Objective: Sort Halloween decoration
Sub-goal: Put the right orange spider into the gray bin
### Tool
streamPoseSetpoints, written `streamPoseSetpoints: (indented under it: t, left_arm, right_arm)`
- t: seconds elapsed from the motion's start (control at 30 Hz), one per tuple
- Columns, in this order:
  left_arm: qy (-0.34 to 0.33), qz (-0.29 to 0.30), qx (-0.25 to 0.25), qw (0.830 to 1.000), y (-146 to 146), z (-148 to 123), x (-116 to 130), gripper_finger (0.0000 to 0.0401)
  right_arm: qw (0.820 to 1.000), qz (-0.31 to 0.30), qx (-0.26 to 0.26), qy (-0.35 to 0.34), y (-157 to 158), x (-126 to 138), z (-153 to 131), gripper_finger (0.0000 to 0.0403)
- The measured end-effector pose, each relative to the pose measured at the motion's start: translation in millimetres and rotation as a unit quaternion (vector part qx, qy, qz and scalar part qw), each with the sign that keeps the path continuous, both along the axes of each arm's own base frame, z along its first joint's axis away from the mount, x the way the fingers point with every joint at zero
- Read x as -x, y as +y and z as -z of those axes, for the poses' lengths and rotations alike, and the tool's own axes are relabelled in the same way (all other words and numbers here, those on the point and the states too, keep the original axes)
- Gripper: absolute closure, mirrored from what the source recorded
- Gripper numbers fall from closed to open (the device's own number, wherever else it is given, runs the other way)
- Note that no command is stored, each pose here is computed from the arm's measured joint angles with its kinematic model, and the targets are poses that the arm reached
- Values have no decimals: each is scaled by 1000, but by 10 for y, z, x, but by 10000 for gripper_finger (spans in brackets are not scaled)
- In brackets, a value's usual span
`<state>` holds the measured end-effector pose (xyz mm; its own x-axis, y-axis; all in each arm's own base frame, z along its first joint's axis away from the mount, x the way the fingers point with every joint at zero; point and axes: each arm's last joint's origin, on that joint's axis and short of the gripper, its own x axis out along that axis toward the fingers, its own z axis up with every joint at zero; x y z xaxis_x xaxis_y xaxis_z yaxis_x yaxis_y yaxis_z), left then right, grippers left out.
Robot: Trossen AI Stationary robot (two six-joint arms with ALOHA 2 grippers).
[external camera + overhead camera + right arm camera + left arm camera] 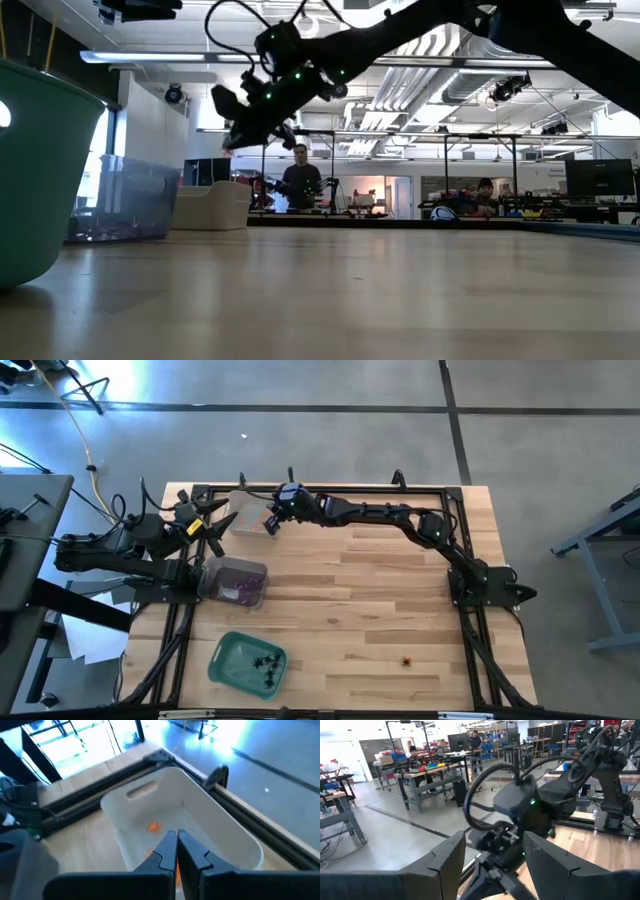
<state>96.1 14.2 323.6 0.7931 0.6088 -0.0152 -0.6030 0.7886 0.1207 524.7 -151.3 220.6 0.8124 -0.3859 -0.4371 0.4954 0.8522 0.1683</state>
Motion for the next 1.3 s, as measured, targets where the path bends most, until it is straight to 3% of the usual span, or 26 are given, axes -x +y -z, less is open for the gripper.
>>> streamPoseSetpoints:
  t: [0.27,1.3]
  left_arm:
    - [0,0,0,1000,0,0,0,215]
    - [0,0,0,1000,0,0,0,215]
  right_arm:
    - [999,-1,-27,-24,-126,-44,178,403]
    - [999,-39,12,-5,-150,-40,187,402]
